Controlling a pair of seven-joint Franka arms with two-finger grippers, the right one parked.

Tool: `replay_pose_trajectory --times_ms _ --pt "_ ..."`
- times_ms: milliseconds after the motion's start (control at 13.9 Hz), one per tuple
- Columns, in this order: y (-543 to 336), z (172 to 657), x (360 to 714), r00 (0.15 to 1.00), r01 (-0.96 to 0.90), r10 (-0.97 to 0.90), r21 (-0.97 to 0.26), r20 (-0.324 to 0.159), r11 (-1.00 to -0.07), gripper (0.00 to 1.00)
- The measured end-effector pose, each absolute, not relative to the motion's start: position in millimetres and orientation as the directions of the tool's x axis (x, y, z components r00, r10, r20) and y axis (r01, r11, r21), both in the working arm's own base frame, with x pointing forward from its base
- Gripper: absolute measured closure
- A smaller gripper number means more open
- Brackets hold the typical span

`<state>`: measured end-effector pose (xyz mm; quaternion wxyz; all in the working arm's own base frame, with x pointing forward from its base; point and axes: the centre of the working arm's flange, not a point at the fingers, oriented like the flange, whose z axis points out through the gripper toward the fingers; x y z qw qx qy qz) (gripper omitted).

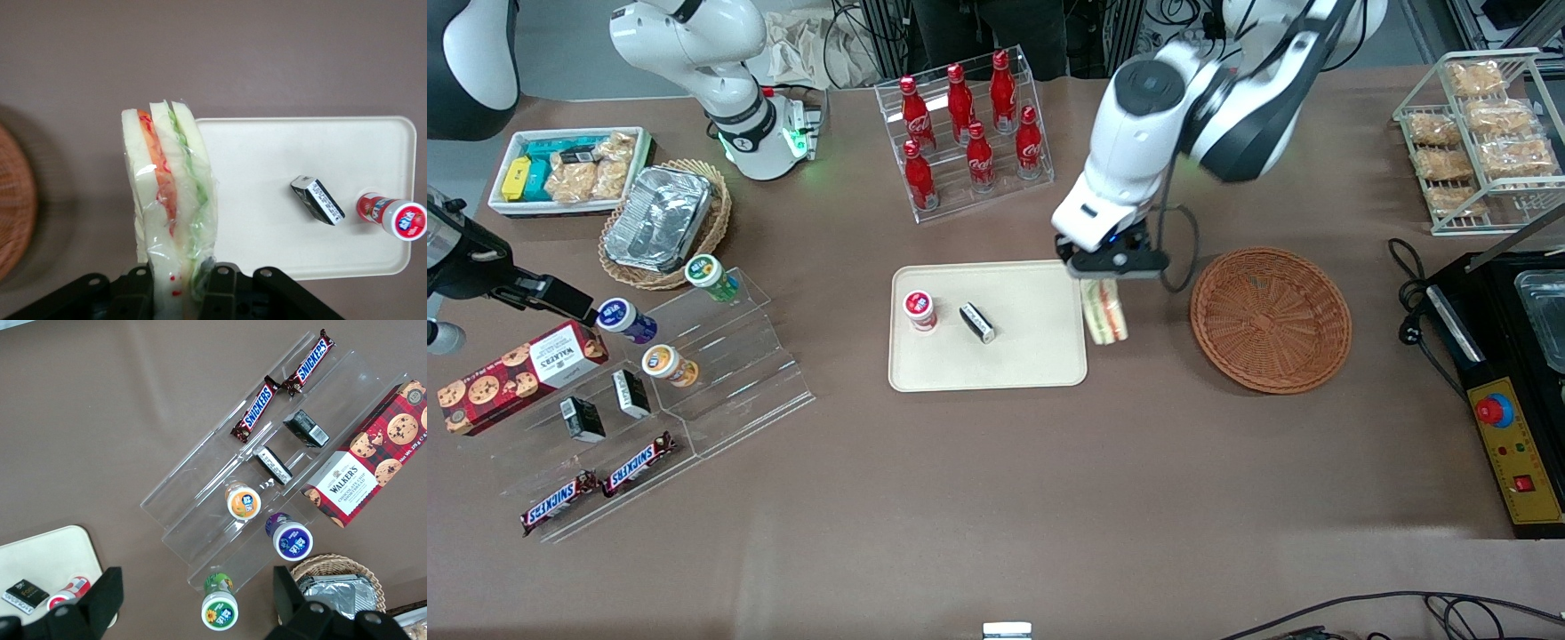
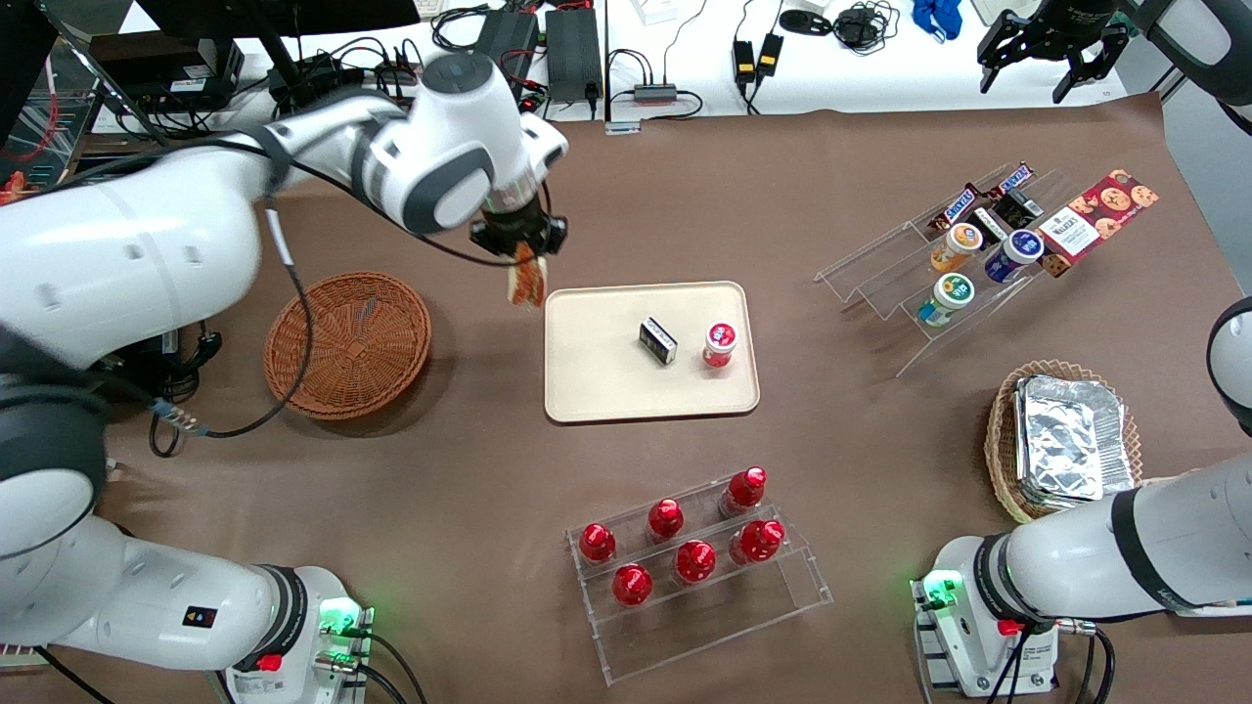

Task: Place sandwich from basket to tray
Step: 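Carry the sandwich over to the cream tray with the left gripper, then lower the sandwich onto the tray and open the left gripper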

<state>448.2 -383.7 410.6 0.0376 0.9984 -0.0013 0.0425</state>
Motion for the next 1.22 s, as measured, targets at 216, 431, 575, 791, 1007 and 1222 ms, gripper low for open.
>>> replay_pose_trajectory --times_ms 216,431,575,791,1007,1222 --pt "-398.5 351.3 434.7 0.995 -0.062 -0.054 0.097 0.084 -0.993 0.80" --pt "-406.6 310.3 427.5 0.994 -0.097 -0.092 0.087 0.050 -0.991 0.80" --pt "-411.6 282.4 425.1 0.992 -0.123 -0.120 0.085 0.042 -0.989 0.80" --pt "-421.5 245.8 420.7 0.991 -0.131 -0.127 0.112 0.045 -0.985 0.80" --pt "-420.9 229.6 420.1 0.992 -0.128 -0.124 0.107 0.036 -0.986 0.80" --pt "-420.9 230.8 421.8 0.992 -0.127 -0.123 0.108 0.040 -0.986 0.73"
